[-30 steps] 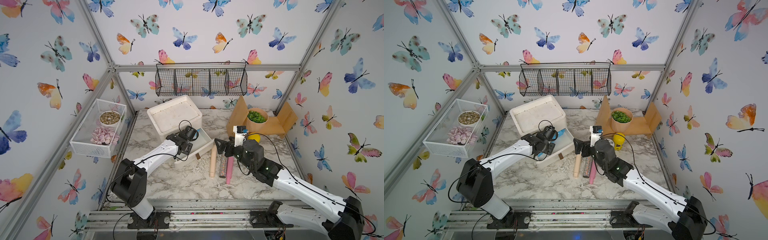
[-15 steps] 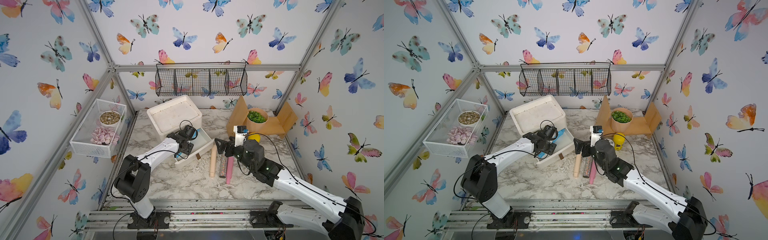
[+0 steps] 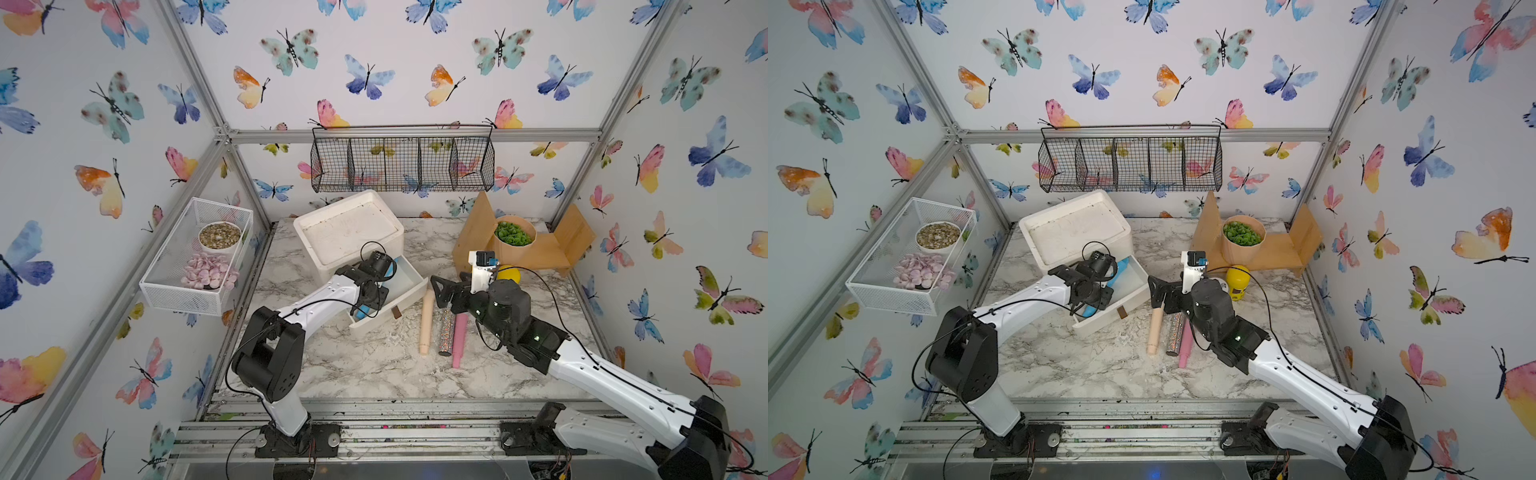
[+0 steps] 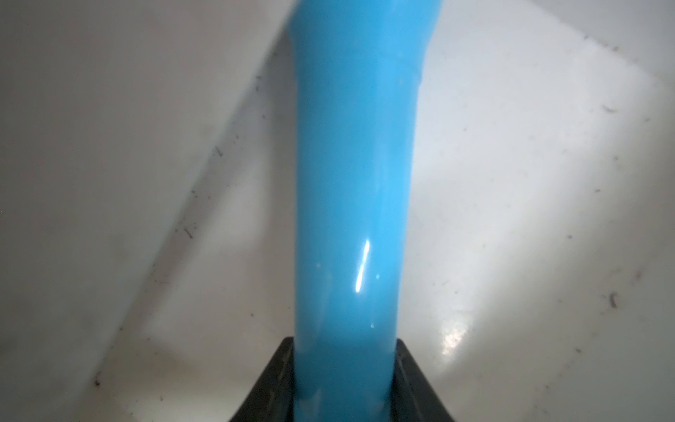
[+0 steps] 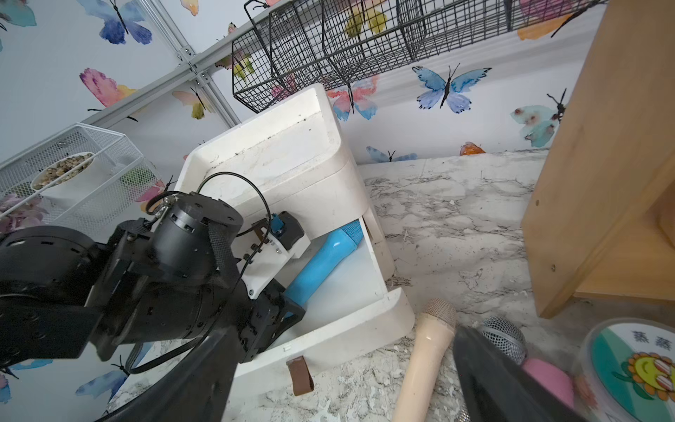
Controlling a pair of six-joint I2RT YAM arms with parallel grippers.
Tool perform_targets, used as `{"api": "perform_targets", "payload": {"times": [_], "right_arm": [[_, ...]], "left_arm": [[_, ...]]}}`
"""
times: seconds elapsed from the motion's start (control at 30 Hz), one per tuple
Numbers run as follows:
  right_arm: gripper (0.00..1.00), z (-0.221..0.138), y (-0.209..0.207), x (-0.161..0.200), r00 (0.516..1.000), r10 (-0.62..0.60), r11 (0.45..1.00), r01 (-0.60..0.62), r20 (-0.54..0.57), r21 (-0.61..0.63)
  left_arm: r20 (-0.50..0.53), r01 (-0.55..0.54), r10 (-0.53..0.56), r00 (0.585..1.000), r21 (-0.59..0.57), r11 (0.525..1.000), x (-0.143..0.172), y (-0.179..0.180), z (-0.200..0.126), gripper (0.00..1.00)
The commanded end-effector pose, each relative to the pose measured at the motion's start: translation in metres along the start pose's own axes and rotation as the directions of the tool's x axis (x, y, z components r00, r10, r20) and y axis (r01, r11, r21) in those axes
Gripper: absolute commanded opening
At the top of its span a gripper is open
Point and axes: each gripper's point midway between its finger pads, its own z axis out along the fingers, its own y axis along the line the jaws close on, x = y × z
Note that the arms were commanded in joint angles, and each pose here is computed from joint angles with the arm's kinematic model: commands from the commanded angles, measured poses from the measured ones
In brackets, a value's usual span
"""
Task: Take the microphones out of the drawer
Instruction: Pick up the microphone from the drawer.
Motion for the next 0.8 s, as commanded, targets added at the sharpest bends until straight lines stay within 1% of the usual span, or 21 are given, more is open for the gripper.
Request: {"api": "perform_targets", "payload": {"times": [0.0,0.1,0.3,0.4,0.53,0.6,0.77], "right_arm": [[0.98,-0.003,-0.001,-0.006,1.000,-0.001,1.000,0.000,0.022,0.011],[0.98,-0.002,0.000,-0.006,1.000,-0.001,1.000,0.001,0.020,0.008],[0.98,-0.001,0.001,-0.004,1.000,0.004,1.000,-0.004,0.014,0.003],[0.98,-0.001,0.001,-0.005,1.000,0.006,1.000,-0.006,0.017,0.001],[0.98,-0.001,0.003,-0.006,1.000,0.006,1.000,-0.006,0.017,-0.003],[0.98,0.001,0.004,-0.006,1.000,0.006,1.000,-0.006,0.015,-0.007],[0.98,0.005,0.009,-0.006,1.000,0.003,1.000,-0.003,0.006,-0.023]], "left_arm": [[-0.062,0.052,-0.056,0.996,-0.068,0.996,0.019,0.021,0.007,0.37],[-0.066,0.038,-0.042,0.997,-0.061,0.997,0.023,0.021,0.002,0.34],[-0.039,0.013,-0.016,0.999,-0.075,0.997,0.023,0.026,-0.011,0.34],[-0.012,-0.018,0.017,1.000,-0.072,0.997,0.021,0.027,-0.015,0.34],[0.028,-0.073,0.074,0.997,-0.036,0.997,0.018,0.021,-0.020,0.34],[0.046,-0.109,0.110,0.993,-0.021,0.994,0.015,0.019,-0.021,0.32],[0.082,-0.181,0.178,0.981,0.024,0.983,-0.001,0.009,-0.022,0.32]]}}
